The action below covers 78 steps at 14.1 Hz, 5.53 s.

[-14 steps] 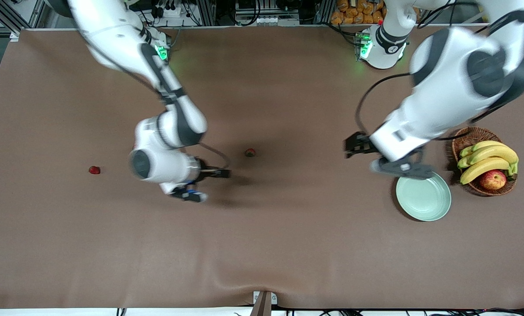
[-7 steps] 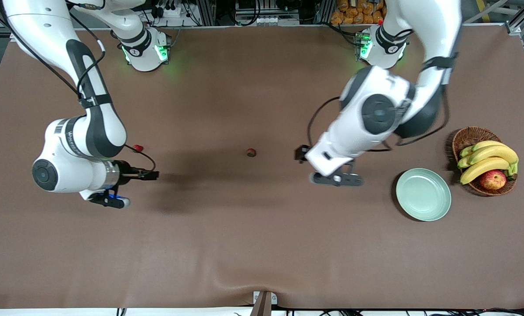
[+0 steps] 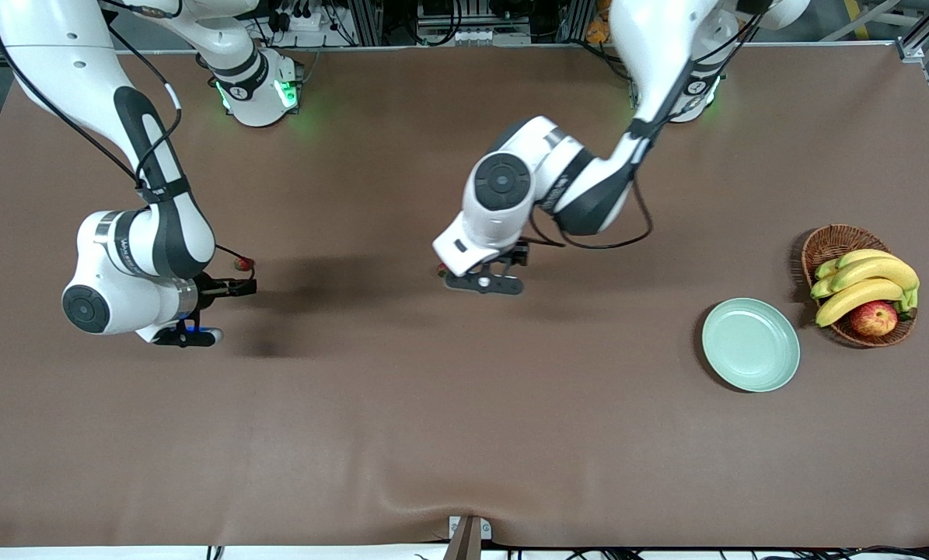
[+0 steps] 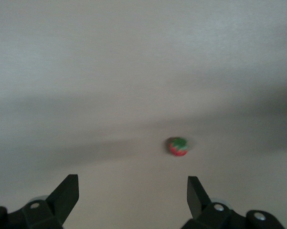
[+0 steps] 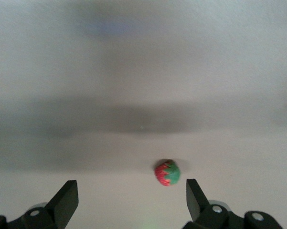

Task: Collect all strawberries into plate
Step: 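Grasp the mid-table strawberry with the left gripper while the right gripper grasps another, then carry the strawberry to the plate with the left gripper while the right gripper holds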

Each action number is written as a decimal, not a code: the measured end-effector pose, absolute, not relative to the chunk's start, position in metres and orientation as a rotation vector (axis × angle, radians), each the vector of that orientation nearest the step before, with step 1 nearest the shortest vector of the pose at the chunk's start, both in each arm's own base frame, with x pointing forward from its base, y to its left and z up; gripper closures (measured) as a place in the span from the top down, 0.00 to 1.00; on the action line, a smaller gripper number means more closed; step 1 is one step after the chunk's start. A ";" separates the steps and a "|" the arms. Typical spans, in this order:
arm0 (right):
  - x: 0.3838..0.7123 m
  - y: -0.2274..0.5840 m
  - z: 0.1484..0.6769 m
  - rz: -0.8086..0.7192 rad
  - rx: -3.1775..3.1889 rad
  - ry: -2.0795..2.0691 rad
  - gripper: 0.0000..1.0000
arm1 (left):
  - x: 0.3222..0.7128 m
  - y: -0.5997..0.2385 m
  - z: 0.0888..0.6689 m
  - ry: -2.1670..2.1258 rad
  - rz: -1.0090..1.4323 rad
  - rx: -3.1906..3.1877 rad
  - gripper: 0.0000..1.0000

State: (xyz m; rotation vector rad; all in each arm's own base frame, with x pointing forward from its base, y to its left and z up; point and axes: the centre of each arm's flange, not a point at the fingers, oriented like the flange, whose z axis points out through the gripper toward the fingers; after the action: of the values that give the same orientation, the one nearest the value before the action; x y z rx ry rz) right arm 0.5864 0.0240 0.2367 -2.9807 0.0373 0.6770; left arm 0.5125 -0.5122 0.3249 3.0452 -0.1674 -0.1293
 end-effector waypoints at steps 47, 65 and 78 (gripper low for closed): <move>0.621 0.025 0.268 0.552 -2.975 0.023 0.33 | 0.540 -0.522 0.245 0.232 0.176 3.087 0.33; 0.548 0.322 0.204 0.668 -2.694 0.019 0.33 | 0.715 -0.086 0.252 1.203 -0.006 3.081 0.33; 0.530 0.363 0.181 0.600 -2.746 0.030 0.33 | 0.683 0.036 0.199 1.403 -0.206 3.103 0.33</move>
State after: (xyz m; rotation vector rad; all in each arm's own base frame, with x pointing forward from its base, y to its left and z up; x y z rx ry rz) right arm 0.5304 0.3628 0.1812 -2.7456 0.0295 0.5999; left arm 0.6829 0.0364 0.1992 3.1025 1.4026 -0.2055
